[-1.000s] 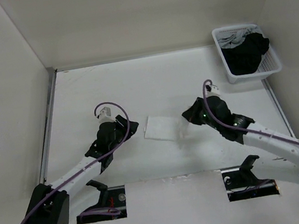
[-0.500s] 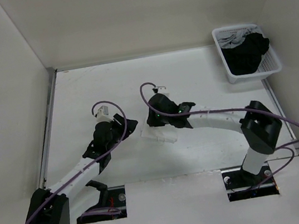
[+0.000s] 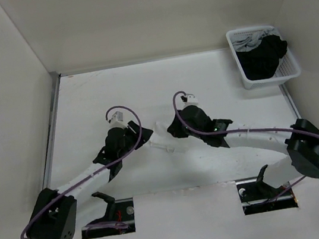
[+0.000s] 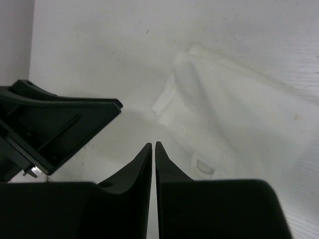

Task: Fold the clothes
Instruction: Fold the tank top

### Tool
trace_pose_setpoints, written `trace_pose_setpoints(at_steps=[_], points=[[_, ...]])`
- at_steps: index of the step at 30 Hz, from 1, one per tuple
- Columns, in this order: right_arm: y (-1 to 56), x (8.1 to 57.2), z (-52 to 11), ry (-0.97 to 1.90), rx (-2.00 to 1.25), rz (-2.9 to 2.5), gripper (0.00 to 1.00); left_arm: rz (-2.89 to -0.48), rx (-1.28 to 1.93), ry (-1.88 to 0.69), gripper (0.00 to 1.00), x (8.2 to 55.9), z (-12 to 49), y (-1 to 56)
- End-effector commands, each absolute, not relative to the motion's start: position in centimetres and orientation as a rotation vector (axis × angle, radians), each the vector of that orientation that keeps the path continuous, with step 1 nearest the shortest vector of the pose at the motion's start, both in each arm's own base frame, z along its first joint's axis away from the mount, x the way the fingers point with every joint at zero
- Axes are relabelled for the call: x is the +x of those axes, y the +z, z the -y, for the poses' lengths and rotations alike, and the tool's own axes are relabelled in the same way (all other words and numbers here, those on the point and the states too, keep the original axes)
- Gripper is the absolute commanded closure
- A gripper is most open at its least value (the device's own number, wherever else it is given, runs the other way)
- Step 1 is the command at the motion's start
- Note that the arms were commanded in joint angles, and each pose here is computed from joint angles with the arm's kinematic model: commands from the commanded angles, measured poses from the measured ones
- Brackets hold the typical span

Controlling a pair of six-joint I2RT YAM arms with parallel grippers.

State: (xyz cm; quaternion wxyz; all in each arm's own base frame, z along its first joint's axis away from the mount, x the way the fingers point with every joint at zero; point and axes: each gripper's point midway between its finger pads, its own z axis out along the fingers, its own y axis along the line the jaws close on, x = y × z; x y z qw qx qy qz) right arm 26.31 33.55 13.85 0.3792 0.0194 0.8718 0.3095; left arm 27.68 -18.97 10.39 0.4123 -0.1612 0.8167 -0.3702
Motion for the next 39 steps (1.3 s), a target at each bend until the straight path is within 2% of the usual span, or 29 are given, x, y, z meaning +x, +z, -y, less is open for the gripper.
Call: trace_pose_setpoints(at_steps=[1, 8, 13, 18, 26, 31, 39], points=[[13.7, 27.4, -32.3, 0.875, 0.099, -2.17, 0.93, -1.962, -0.317, -1.028, 0.57, 28.9, 22.4, 13.9], [11.6, 29.0, -33.8, 1.073, 0.038, -2.169, 0.92, -1.993, -0.274, -1.085, 0.64, 29.6, 27.0, 13.2], [9.9, 30.2, -36.2, 1.221, 0.025, -2.192, 0.92, -2.046, -0.383, -1.027, 0.71, 29.6, 25.3, 10.0], [7.3, 32.9, -36.7, 1.226, 0.093, -2.204, 0.93, -2.091, -0.41, -0.976, 0.72, 28.2, 23.7, 7.8], [7.5, 35.6, -37.1, 1.383, 0.192, -2.125, 0.92, -2.112, -0.445, -0.959, 0.72, 26.8, 22.0, 6.9], [8.4, 34.8, -37.8, 1.506, 0.151, -2.105, 0.9, -2.104, -0.441, -0.968, 0.72, 26.2, 21.7, 7.4], [8.3, 35.6, -37.0, 1.45, 0.181, -2.128, 0.9, -2.103, -0.436, -0.96, 0.71, 26.0, 21.4, 8.0]])
